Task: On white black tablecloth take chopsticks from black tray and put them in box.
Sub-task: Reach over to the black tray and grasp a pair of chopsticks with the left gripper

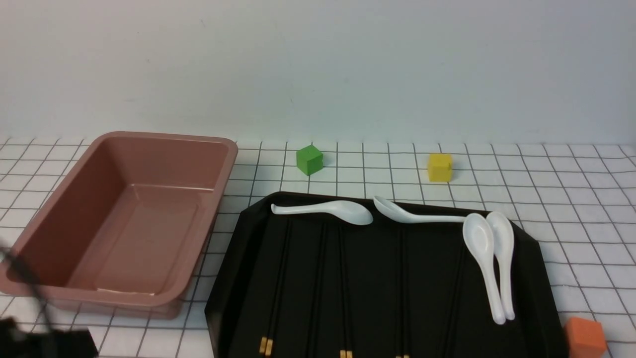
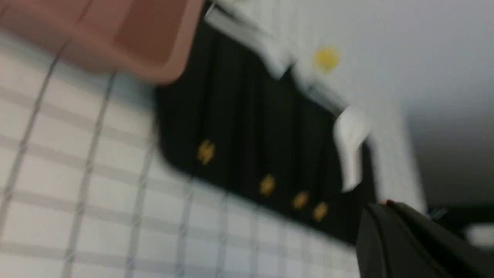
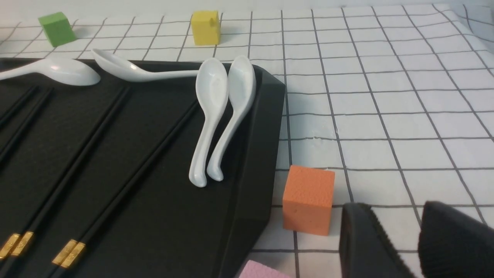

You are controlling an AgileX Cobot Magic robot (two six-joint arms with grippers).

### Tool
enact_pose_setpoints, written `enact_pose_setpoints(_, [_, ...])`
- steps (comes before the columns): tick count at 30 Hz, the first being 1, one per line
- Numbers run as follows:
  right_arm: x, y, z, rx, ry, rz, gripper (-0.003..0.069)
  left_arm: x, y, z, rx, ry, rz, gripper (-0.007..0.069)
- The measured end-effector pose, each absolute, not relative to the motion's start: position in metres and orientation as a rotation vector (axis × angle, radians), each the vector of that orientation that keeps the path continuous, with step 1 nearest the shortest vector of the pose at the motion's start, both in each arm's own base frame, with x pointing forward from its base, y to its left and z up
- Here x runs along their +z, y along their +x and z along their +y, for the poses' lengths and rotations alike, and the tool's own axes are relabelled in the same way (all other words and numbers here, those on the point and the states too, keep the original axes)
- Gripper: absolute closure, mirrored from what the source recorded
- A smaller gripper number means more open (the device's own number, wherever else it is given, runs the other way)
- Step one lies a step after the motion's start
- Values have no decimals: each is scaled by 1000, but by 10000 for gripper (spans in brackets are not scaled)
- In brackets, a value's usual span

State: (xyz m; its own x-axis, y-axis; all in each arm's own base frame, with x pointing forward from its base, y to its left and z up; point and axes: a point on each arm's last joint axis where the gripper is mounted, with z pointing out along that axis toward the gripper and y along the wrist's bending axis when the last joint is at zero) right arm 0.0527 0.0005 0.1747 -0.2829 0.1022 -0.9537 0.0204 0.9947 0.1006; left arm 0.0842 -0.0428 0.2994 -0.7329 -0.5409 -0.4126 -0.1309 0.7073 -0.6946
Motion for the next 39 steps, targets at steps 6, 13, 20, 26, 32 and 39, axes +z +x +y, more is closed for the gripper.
enact_pose_setpoints(6, [175, 53, 0, 79, 89, 1858, 419, 278, 158, -44, -627, -363, 2921, 638])
enact_pose_setpoints(13, [175, 53, 0, 79, 89, 1858, 419, 260, 208, -101, -743, -130, 3007, 638])
enact_pose_setpoints(20, [175, 53, 0, 79, 89, 1858, 419, 249, 230, -171, -501, -13, 2970, 573])
enact_pose_setpoints(26, [175, 53, 0, 79, 89, 1858, 419, 231, 257, -192, -341, -3, 2957, 433])
enact_pose_setpoints(32, [175, 53, 0, 79, 89, 1858, 419, 206, 280, -205, -265, 82, 2991, 354])
enact_pose_setpoints(39, [175, 53, 0, 79, 89, 1858, 419, 177, 300, -212, -124, 172, 3002, 350])
